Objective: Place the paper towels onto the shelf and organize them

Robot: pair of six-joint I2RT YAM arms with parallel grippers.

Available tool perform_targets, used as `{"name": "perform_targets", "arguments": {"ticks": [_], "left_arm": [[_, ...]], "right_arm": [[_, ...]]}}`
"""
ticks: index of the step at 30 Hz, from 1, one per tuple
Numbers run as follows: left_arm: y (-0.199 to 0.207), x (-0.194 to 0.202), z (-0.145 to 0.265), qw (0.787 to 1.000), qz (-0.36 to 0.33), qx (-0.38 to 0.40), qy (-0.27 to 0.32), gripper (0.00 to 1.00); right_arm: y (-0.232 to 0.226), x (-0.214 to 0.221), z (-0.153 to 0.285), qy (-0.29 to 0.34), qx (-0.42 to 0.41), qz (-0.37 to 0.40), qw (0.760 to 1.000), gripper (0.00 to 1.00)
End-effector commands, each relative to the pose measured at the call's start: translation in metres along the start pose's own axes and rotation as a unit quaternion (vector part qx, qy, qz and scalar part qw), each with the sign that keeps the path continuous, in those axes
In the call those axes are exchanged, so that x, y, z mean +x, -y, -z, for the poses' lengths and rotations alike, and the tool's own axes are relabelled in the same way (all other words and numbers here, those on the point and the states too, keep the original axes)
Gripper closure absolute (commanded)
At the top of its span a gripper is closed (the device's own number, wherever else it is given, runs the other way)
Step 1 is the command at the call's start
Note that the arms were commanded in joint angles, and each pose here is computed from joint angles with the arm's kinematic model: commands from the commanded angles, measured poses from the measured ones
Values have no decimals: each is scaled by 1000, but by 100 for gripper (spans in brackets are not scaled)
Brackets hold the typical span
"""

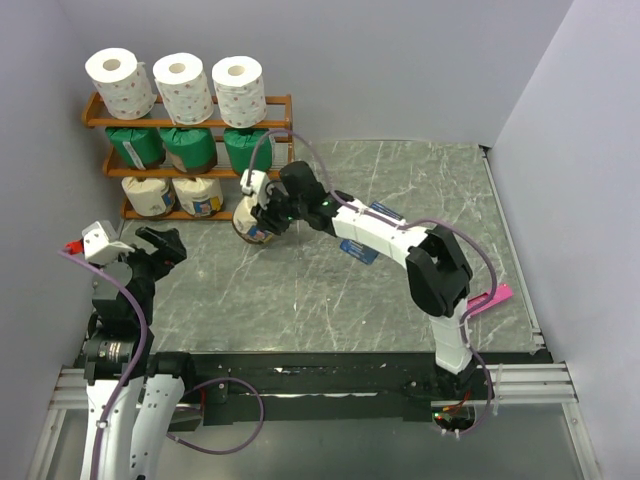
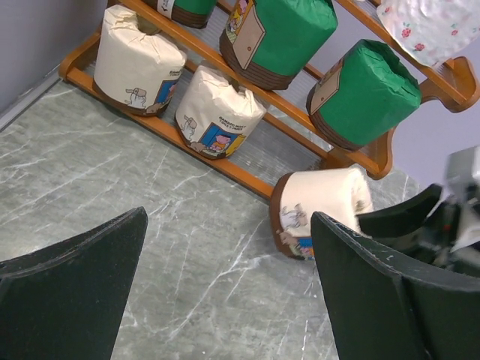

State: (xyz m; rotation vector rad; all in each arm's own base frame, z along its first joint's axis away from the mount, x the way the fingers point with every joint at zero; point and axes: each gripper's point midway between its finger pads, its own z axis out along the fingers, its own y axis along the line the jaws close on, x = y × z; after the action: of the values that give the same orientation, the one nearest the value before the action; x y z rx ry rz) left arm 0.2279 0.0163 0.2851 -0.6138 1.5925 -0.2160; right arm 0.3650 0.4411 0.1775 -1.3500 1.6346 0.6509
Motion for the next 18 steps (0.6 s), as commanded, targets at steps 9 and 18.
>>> {"name": "perform_targets", "arguments": {"ticks": [9, 18], "left_arm": [[4, -21, 7, 999, 15, -1, 31, 4], [4, -21, 7, 999, 17, -1, 32, 4]], "right_arm": [[21, -24, -30, -2, 43, 155, 987, 54], [44, -15, -49, -29, 78, 190, 978, 54]]}}
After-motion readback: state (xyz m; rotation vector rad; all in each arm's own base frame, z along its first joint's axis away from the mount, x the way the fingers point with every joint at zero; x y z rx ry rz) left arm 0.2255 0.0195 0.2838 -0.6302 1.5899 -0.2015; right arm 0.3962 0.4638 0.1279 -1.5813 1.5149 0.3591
